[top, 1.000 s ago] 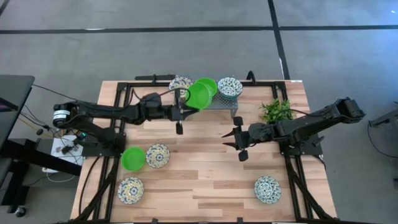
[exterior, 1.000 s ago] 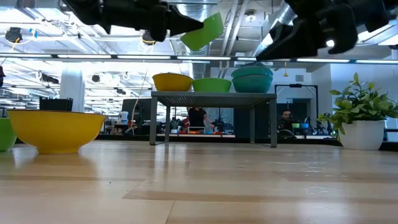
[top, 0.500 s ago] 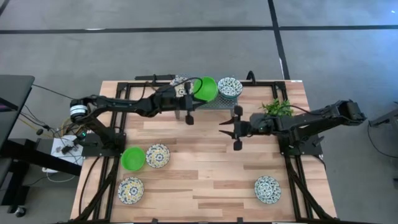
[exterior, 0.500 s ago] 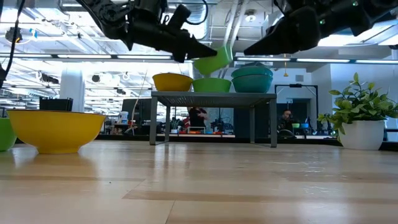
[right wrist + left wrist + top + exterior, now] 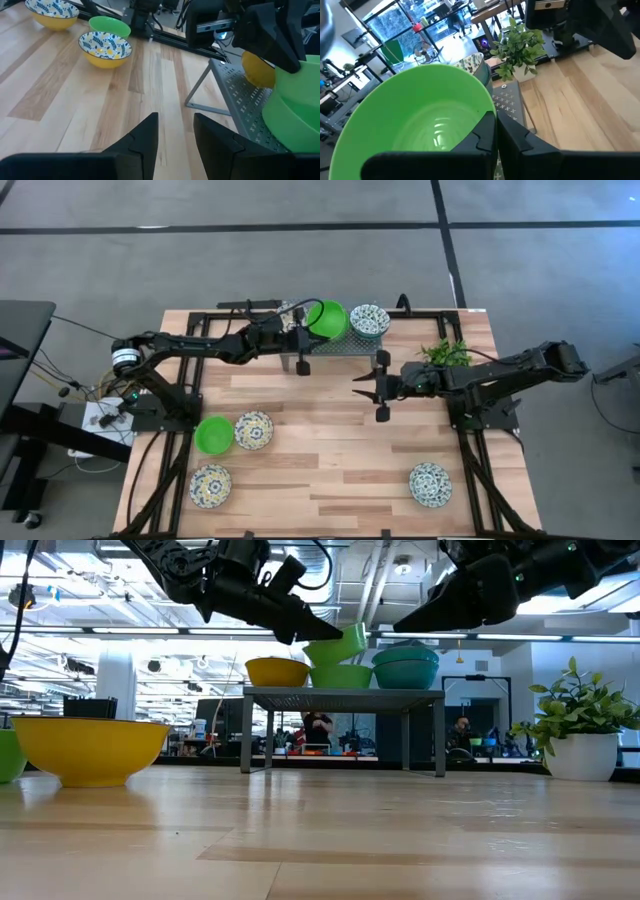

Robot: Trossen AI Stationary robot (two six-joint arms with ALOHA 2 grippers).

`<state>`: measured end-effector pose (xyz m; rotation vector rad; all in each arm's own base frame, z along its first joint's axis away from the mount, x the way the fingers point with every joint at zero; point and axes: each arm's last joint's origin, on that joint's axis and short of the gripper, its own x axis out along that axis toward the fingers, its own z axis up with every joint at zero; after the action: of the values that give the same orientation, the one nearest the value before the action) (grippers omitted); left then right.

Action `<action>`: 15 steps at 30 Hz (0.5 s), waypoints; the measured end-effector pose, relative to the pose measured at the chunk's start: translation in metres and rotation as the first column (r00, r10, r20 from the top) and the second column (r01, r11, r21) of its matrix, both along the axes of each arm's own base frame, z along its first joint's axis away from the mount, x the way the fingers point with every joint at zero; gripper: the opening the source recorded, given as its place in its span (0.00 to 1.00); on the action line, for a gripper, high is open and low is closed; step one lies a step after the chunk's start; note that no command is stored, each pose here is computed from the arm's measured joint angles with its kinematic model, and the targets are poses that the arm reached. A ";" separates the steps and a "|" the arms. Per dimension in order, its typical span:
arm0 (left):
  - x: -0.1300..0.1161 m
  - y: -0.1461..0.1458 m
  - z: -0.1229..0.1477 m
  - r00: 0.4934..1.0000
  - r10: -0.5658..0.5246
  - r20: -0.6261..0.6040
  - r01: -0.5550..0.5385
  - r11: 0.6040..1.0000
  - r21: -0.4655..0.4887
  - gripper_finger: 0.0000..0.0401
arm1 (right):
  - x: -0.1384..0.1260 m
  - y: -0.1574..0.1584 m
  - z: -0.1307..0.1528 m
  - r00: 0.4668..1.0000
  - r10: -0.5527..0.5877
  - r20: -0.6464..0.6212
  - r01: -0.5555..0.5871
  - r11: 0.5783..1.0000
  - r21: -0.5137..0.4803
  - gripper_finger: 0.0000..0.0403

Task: Pick & Place Mini bowls
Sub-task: Stack the bottom green bowl on top of the green bowl on the shelf

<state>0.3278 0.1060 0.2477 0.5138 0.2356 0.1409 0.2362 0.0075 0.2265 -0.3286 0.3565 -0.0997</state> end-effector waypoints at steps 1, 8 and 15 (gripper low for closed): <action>0.000 0.000 0.000 1.000 0.000 -0.001 0.000 1.000 0.000 0.02 | 0.000 0.000 0.000 1.000 0.000 0.000 0.000 1.000 0.000 0.30; 0.000 0.000 0.000 1.000 0.000 -0.001 0.000 1.000 0.000 0.05 | 0.000 0.000 0.000 1.000 0.001 0.000 -0.001 1.000 0.000 0.30; 0.000 0.000 0.000 1.000 0.000 -0.002 0.000 1.000 0.000 0.12 | 0.000 0.000 0.000 1.000 0.001 0.000 -0.001 1.000 0.000 0.30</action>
<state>0.3277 0.1059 0.2474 0.5138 0.2373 0.1402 0.2362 0.0075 0.2265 -0.3285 0.3564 -0.0992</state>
